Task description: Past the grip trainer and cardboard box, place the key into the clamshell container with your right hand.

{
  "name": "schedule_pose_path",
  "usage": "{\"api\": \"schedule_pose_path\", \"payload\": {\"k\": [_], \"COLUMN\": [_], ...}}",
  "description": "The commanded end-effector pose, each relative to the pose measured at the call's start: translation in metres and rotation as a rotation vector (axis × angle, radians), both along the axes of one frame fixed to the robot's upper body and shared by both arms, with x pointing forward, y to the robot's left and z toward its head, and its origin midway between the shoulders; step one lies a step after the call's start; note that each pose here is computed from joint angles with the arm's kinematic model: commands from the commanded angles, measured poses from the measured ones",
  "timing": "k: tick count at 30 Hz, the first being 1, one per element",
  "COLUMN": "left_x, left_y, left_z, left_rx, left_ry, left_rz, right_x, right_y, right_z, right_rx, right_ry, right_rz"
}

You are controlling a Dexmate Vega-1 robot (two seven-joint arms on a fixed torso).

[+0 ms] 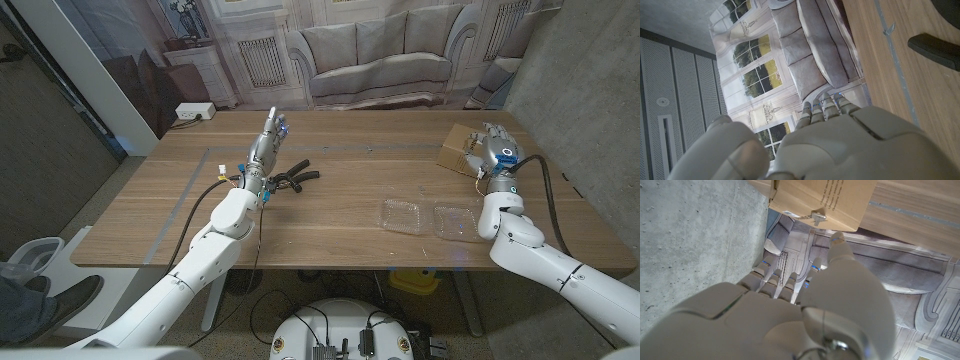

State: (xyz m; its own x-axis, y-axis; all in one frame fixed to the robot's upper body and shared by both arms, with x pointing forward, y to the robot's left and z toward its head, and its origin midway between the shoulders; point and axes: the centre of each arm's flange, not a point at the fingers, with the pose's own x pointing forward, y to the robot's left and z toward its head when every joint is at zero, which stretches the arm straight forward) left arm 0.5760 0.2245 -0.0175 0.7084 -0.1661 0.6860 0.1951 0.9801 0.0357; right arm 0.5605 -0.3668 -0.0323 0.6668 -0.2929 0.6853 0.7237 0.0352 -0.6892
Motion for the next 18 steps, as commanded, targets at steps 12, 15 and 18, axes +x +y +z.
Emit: {"api": "schedule_pose_path", "payload": {"k": [12,15,18], "left_x": [-0.0065,-0.008,-0.0093], "left_y": [0.0014,0.0025,0.0035], "left_z": [0.0035,0.0043,0.0053], "left_rx": [0.012,0.014,0.014], "left_ry": [0.0,0.0,-0.003], "left_rz": [0.007,0.01,0.013], "right_x": [0.0118,0.0129,0.0144], "right_y": [-0.0016,-0.0016,-0.0016], "right_z": [-0.012,-0.0129,-0.0138], "right_rx": [-0.002,-0.004,-0.003], "right_ry": [0.006,0.007,0.009], "right_rz": [-0.054,-0.056,-0.058]}}
